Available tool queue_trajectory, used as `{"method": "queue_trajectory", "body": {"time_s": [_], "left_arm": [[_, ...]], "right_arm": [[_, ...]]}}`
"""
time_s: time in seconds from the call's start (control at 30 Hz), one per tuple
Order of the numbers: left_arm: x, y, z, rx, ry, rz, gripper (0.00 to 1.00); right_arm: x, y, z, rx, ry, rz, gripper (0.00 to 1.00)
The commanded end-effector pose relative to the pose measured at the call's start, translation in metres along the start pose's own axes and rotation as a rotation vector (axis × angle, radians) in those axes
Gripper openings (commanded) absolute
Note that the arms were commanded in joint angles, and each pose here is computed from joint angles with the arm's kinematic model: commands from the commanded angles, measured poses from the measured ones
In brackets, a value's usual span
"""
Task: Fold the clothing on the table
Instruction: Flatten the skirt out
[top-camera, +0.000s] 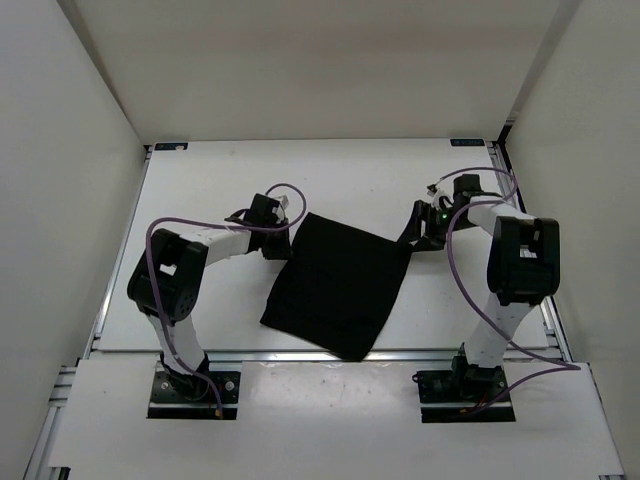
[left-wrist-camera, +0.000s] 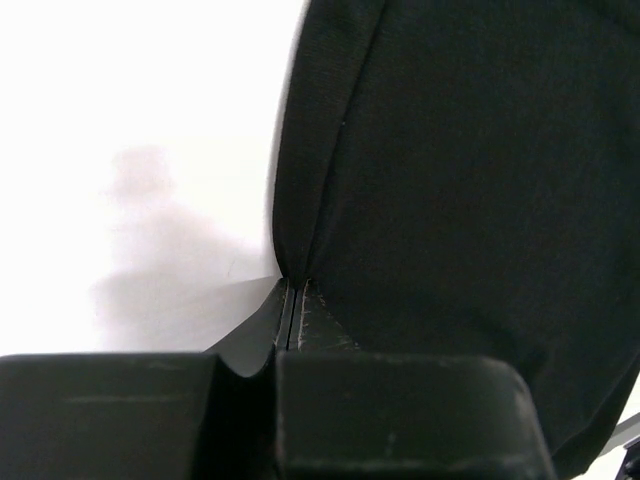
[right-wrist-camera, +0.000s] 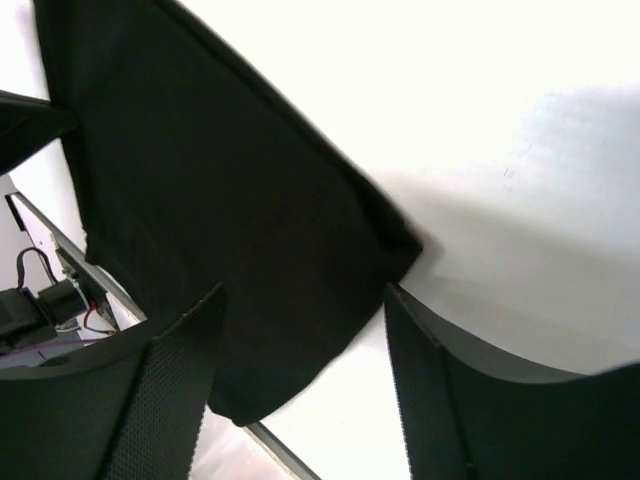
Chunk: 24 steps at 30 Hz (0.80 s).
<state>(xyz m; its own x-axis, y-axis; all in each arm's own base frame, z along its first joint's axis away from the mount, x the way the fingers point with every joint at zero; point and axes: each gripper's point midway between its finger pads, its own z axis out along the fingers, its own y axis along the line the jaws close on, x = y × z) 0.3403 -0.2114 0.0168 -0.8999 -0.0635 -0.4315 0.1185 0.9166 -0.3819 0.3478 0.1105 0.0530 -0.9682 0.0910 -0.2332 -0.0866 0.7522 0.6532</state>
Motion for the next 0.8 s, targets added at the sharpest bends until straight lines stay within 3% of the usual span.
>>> {"method": "queue_trajectory", "body": {"time_s": [0.0, 0.13, 0.23, 0.43, 0.57, 0.77], "left_arm": [[-0.005, 0.005, 0.008, -0.018, 0.011, -0.007, 0.0], [-0.018, 0.003, 0.012, -0.009, -0.003, -0.011, 0.0], [-0.021, 0.006, 0.013, -0.01, -0.002, -0.018, 0.0], [-0.02, 0.013, 0.011, -0.006, 0.006, -0.029, 0.0], [-0.015, 0.013, 0.007, 0.001, 0.01, -0.026, 0.0], [-0.003, 0.005, 0.006, 0.031, 0.023, -0.032, 0.0]], "right_arm": [[-0.007, -0.003, 0.006, 0.012, 0.02, -0.022, 0.67], [0.004, 0.001, 0.018, 0.022, 0.067, -0.025, 0.61], [0.01, 0.003, 0.025, 0.031, 0.075, -0.012, 0.5], [0.004, -0.003, 0.036, 0.087, 0.073, -0.032, 0.18], [-0.046, -0.011, 0.039, 0.151, -0.007, -0.1, 0.01], [-0.118, -0.012, 0.036, 0.263, -0.139, -0.2, 0.0]]}}
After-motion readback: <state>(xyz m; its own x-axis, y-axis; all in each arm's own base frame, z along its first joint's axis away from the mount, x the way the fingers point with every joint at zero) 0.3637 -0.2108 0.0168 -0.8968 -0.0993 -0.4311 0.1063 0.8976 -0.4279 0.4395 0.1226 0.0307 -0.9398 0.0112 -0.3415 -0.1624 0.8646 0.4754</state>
